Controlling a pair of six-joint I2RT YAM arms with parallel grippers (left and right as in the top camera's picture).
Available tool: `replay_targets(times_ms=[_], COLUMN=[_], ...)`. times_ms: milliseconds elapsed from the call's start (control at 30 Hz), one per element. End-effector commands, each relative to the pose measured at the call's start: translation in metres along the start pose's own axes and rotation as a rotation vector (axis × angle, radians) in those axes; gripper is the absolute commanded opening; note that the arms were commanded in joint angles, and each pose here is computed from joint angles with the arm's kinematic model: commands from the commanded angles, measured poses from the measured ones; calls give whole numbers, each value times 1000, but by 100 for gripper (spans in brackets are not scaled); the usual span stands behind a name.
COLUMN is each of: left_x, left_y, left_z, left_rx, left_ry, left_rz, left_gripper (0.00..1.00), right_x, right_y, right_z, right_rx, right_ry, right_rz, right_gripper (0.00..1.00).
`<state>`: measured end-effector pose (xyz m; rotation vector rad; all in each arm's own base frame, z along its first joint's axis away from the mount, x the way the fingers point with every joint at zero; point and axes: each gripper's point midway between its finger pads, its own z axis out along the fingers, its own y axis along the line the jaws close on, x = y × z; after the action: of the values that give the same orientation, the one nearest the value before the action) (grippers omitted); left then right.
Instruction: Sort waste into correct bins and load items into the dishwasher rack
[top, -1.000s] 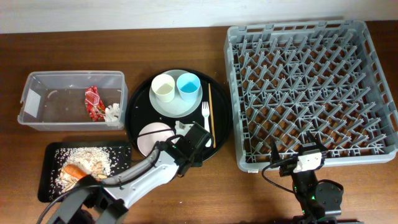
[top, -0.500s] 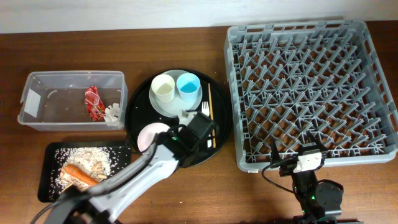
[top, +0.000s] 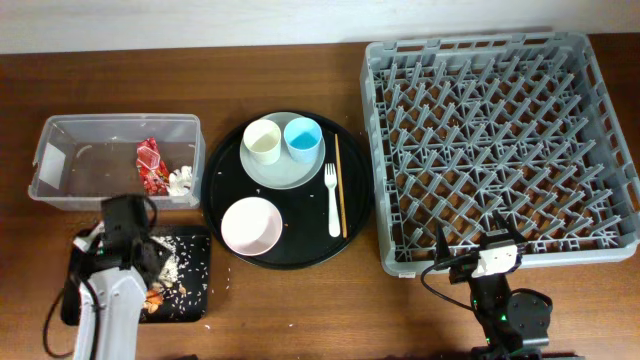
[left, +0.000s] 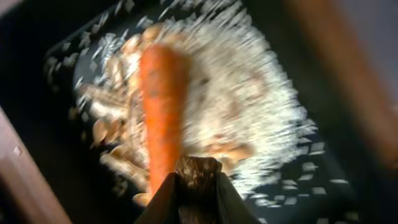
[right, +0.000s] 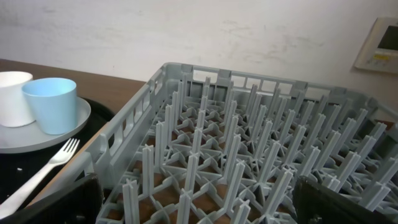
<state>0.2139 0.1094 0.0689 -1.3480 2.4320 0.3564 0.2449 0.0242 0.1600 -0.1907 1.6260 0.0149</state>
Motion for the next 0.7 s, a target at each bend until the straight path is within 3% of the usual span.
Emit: replay_targets(times_ms=[0,67,100,167,300,367,400,500,567,667], left_x=[2,0,-5,-10,-16,10,22,64,77,93], left_y=[9,8,5,-2,-57,-88,-95,-103,-110,-115], left_z=[8,6,3,-7,-78,-126,-137,-147,-153,-161], left_rx=[-22,-18,-7,30,437,743,796,810,825,853], left_ry=[3,-3,-15,-17,-22,25,39,117,110,118], left_rz=[-34,-31,16,37,242,333,385,533,608,678], left_gripper=[54,54,61,65,65,64,64,63,58,58], right_x=[2,2,2,2,2,2,2,2,2,2], right_y=[2,2,2,2,2,2,2,2,2,2], right_z=[0,0,0,0,0,0,0,0,0,0], right_rx=[-6,-6,-6,-6,-6,-6,-6,-6,-6,-6], right_ry=[2,2,2,2,2,2,2,2,2,2], right_rz=[-6,-6,-6,-6,-6,-6,-6,-6,-6,-6], right_gripper=[99,99,99,99,99,99,99,99,99,99])
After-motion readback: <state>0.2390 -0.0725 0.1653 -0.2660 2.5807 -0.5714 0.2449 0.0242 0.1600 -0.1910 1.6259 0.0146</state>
